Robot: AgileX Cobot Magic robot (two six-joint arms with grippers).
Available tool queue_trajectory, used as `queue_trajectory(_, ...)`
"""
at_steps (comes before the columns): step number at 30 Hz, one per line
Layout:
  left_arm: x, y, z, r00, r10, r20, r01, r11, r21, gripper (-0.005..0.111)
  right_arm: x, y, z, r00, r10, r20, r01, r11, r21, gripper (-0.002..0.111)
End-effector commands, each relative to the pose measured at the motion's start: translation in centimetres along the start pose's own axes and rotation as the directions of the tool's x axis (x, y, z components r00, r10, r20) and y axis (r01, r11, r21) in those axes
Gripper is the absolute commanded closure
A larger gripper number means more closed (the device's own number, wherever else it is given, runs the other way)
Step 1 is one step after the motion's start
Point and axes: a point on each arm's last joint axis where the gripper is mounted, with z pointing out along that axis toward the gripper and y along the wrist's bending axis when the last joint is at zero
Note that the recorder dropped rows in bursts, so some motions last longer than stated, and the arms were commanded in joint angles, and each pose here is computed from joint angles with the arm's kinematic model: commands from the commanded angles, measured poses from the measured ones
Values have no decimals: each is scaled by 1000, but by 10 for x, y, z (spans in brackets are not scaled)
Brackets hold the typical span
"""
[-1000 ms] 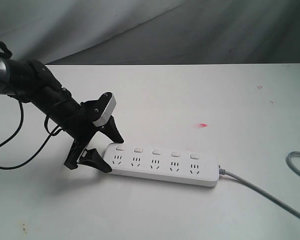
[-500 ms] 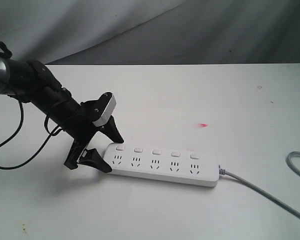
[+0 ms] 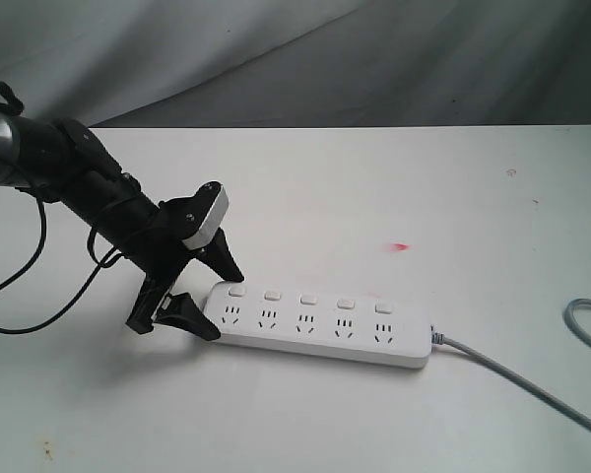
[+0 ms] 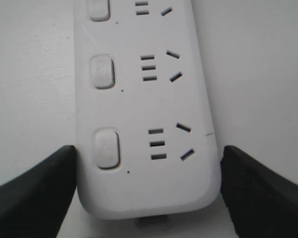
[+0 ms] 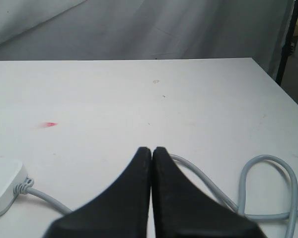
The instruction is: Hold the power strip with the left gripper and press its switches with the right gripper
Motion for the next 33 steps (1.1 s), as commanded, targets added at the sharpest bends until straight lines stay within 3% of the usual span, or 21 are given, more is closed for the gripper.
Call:
queue_trajectory(1, -3, 3, 1, 1000, -2, 14, 2, 1000, -19, 73, 1, -1, 0, 1000, -5, 5, 5, 1000, 9, 108)
queue_trajectory(8, -3, 3, 1, 1000, -2, 14, 2, 1000, -19, 73, -2, -2, 0, 998, -58, 31, 57, 998, 27, 108)
queue_trajectory(12, -3, 3, 1, 1000, -2, 14, 2, 1000, -19, 73, -17, -1, -2, 978, -67, 198, 63, 998, 29, 108)
queue_trajectory(15, -3, 3, 1, 1000, -2, 14, 2, 1000, -19, 73, -39, 0, -9, 895, -69, 441, 63, 998, 29, 108)
queue_trajectory(19, -3, 3, 1, 1000, -2, 14, 2, 1000, -19, 73, -61, 2, -24, 730, -66, 680, 63, 998, 29, 108)
queue_trajectory(22, -3, 3, 1, 1000, -2, 14, 2, 1000, -19, 73, -70, 3, -34, 617, -62, 785, 63, 998, 29, 108)
queue_trajectory(27, -3, 3, 1, 1000, -2, 14, 2, 1000, -19, 73, -78, 4, -46, 490, -37, 871, 53, 999, 12, 108)
queue_trajectory(30, -3, 3, 1, 1000, -2, 14, 2, 1000, -19, 73, -83, 0, -55, 386, 131, 913, -55, 991, -119, 108)
queue_trajectory(33, -3, 3, 1, 1000, -2, 14, 2, 1000, -19, 73, -80, -12, -46, 410, 430, 804, -330, 892, -309, 108)
